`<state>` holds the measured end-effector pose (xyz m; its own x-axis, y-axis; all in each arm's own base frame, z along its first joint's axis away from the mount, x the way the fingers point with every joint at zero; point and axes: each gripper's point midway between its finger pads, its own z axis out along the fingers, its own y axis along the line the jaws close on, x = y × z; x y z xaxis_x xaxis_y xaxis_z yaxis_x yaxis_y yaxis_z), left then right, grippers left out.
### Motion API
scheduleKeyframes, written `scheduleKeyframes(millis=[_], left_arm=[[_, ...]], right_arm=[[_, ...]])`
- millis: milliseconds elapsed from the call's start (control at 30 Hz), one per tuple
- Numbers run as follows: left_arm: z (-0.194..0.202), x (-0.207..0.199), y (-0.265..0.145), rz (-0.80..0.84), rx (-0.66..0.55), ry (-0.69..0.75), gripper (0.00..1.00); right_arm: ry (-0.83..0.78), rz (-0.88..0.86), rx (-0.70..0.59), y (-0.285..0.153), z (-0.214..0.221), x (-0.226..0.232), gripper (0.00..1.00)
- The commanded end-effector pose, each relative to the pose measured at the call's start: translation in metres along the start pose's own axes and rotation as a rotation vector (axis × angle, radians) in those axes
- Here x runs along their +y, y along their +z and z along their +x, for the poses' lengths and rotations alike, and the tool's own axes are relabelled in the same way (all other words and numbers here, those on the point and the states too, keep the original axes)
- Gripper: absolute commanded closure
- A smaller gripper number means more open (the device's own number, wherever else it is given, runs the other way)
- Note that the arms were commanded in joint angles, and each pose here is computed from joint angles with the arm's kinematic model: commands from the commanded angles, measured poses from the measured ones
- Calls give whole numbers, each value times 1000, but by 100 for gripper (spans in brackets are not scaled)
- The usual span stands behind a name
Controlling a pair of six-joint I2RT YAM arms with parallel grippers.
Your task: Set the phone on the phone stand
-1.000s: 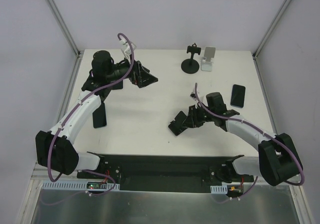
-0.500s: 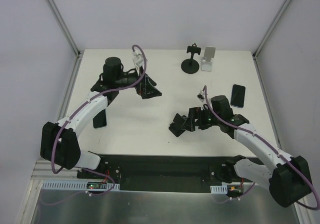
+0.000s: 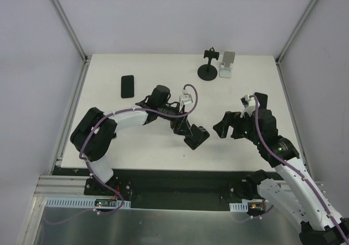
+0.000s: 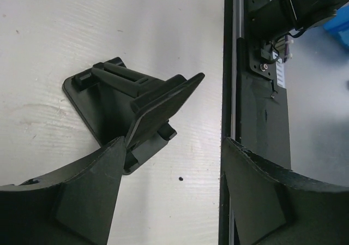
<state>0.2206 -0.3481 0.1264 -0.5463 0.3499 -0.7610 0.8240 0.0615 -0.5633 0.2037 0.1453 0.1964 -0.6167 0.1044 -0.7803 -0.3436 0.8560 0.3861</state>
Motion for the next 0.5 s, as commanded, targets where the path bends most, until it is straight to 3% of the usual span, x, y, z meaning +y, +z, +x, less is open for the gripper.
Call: scheduleKeyframes(millis=[0,200,467], left_arm=[[-25,-8,10,99,-29,110,32],[-24,12,21,56,-11,47,33],[-21,26,31,0,1,-57,55]], right_arm=[[1,89,-3,-4,-4,-15,0],[8,101,-14,-1,-3,-20,0],[47,142,-46,-2,-6,-29,0]])
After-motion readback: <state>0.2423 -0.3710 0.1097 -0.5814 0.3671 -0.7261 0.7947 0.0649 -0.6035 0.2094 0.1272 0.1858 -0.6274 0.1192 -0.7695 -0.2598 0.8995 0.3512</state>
